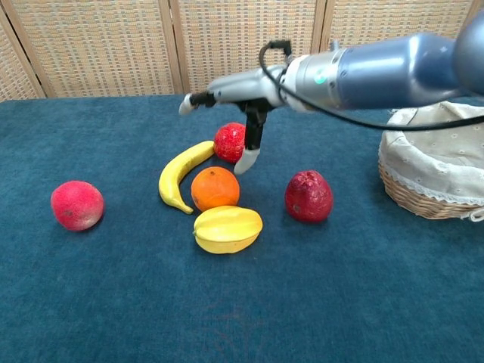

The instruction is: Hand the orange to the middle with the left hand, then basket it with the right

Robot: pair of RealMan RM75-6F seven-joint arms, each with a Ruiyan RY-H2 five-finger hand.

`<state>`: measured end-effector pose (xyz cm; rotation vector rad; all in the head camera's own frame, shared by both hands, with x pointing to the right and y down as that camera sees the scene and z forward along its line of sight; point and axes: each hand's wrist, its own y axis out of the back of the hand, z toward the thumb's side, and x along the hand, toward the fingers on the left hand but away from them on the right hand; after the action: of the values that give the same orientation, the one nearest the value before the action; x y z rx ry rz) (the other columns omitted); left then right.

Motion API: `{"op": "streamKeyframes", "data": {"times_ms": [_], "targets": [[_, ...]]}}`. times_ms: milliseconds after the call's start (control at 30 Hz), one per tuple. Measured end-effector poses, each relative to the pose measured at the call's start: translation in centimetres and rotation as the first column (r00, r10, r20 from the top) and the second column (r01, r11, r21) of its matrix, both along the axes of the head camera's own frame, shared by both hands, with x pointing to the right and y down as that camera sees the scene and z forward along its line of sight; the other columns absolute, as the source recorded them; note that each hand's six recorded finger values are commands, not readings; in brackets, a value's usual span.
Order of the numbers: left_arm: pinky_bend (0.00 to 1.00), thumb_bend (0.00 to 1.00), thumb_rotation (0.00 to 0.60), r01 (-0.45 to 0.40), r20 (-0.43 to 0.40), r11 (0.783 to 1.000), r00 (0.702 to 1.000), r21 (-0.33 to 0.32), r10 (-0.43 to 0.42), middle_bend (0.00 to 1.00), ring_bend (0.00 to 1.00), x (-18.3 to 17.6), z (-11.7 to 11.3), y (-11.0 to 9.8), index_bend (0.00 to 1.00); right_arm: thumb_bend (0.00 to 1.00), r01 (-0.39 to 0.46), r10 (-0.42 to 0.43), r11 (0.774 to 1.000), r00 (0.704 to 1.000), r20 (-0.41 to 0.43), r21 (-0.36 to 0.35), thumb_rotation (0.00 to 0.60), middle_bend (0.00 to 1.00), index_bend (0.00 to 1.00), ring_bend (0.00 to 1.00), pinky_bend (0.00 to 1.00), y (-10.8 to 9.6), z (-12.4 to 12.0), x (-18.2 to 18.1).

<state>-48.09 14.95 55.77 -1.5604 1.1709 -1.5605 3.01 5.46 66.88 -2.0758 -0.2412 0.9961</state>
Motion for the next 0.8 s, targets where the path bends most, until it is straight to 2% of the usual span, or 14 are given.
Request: {"op": "streamKeyframes", "data": {"times_ms": [100, 367, 433, 533, 600, 700, 800], "targets": [[0.0, 0.0, 0.6, 0.003, 0.004, 1.0, 1.0, -0.007, -0.003, 0.0, 0.0, 0.0, 0.3, -0.2, 0.0, 0.0, 0.032, -0.033, 0.999, 0.999, -0.038, -0.028, 0.6, 0.04, 0.03, 0.0, 0.02, 1.3, 2.0, -1.1], [0.0, 0.0, 0.6, 0.007, 0.002, 1.0, 1.0, -0.007, -0.007, 0.0, 0.0, 0.0, 0.4, -0.3, 0.0, 0.04, 0.066, -0.068, 0.997, 0.995, -0.077, -0.028, 0.6, 0.12, 0.11, 0.03, 0.09, 2.5, 3.8, -1.8], [0.0, 0.0, 0.6, 0.007, -0.001, 1.0, 1.0, -0.006, -0.007, 0.0, 0.0, 0.0, 0.4, -0.3, 0.0, 0.06, 0.068, -0.07, 0.997, 0.994, -0.088, -0.02, 0.6, 0.17, 0.16, 0.07, 0.13, 2.6, 4.4, -1.9], [0.0, 0.0, 0.6, 0.009, -0.003, 1.0, 1.0, -0.007, -0.009, 0.0, 0.0, 0.0, 0.4, -0.3, 0.0, 0.13, 0.08, -0.08, 0.997, 0.991, -0.104, 0.0, 0.6, 0.3, 0.29, 0.21, 0.22, 2.8, 5.1, -2.0], [0.0, 0.0, 0.6, 0.009, -0.004, 1.0, 1.0, -0.009, -0.01, 0.0, 0.0, 0.0, 0.4, -0.3, 0.0, 0.23, 0.083, -0.081, 0.996, 0.991, -0.106, 0.014, 0.6, 0.41, 0.39, 0.32, 0.34, 2.9, 5.2, -2.1], [0.0, 0.0, 0.6, 0.008, -0.005, 1.0, 1.0, -0.011, -0.008, 0.0, 0.0, -0.1, 0.4, -0.3, 0.0, 0.31, 0.076, -0.071, 0.996, 0.993, -0.089, 0.051, 0.6, 0.48, 0.47, 0.39, 0.46, 2.8, 5.0, -2.3], [0.0, 0.0, 0.6, 0.008, -0.007, 1.0, 1.0, -0.008, -0.008, 0.0, 0.0, -0.1, 0.3, -0.3, 0.0, 0.34, 0.055, -0.051, 0.996, 0.997, -0.055, 0.075, 0.6, 0.49, 0.48, 0.39, 0.47, 2.5, 4.5, -2.5]]}}
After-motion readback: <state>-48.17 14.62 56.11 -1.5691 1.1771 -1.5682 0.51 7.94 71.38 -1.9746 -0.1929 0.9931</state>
